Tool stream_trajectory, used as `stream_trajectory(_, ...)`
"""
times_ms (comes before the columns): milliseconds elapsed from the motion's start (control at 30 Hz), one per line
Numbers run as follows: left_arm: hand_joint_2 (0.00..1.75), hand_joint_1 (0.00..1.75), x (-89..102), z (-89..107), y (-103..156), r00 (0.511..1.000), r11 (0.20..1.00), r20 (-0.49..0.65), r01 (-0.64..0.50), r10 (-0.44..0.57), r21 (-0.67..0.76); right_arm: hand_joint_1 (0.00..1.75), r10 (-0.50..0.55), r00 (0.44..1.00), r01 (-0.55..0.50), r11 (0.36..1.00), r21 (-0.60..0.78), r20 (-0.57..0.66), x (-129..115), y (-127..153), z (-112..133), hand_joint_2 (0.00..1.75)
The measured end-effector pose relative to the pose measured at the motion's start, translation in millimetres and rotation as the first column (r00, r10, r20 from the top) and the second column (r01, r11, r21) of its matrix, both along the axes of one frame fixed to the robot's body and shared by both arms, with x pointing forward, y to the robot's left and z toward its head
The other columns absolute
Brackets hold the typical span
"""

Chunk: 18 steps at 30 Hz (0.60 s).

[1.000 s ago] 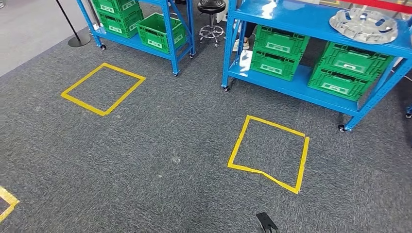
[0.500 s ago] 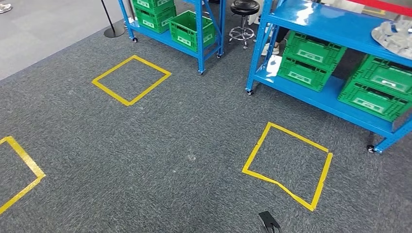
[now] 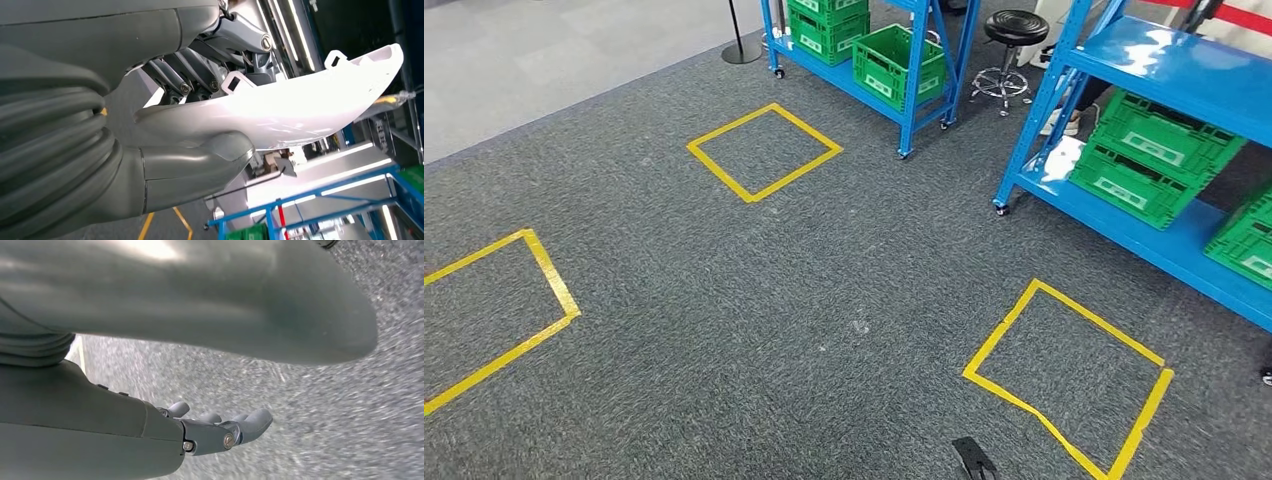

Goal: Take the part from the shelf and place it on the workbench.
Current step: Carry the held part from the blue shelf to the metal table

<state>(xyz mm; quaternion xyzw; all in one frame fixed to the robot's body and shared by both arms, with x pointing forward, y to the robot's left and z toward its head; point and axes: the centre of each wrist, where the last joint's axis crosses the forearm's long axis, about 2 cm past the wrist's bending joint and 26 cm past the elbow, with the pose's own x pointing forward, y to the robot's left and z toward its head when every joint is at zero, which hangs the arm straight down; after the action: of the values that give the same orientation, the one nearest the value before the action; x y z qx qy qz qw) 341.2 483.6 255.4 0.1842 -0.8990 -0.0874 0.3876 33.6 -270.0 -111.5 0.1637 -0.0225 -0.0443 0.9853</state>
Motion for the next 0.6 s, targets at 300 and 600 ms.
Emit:
stream_trajectory(300, 1.75, 1.75, -6.2, -2.6, 7.1, 1.0, 1.0, -0.009, -0.019, 0.019, 0.018, 0.0, 0.003, 1.0, -0.003, 1.0, -0.012, 0.001, -0.1, -0.7, -0.1, 0.0)
stream_trajectory(600, 1.75, 1.75, -9.3, 4.6, 16.8, 0.999, 0.998, 0.003, -0.036, 0.036, 0.044, 0.0, 0.009, 1.0, -0.009, 1.0, -0.012, 0.01, 3.2, -0.3, 0.2, 0.0)
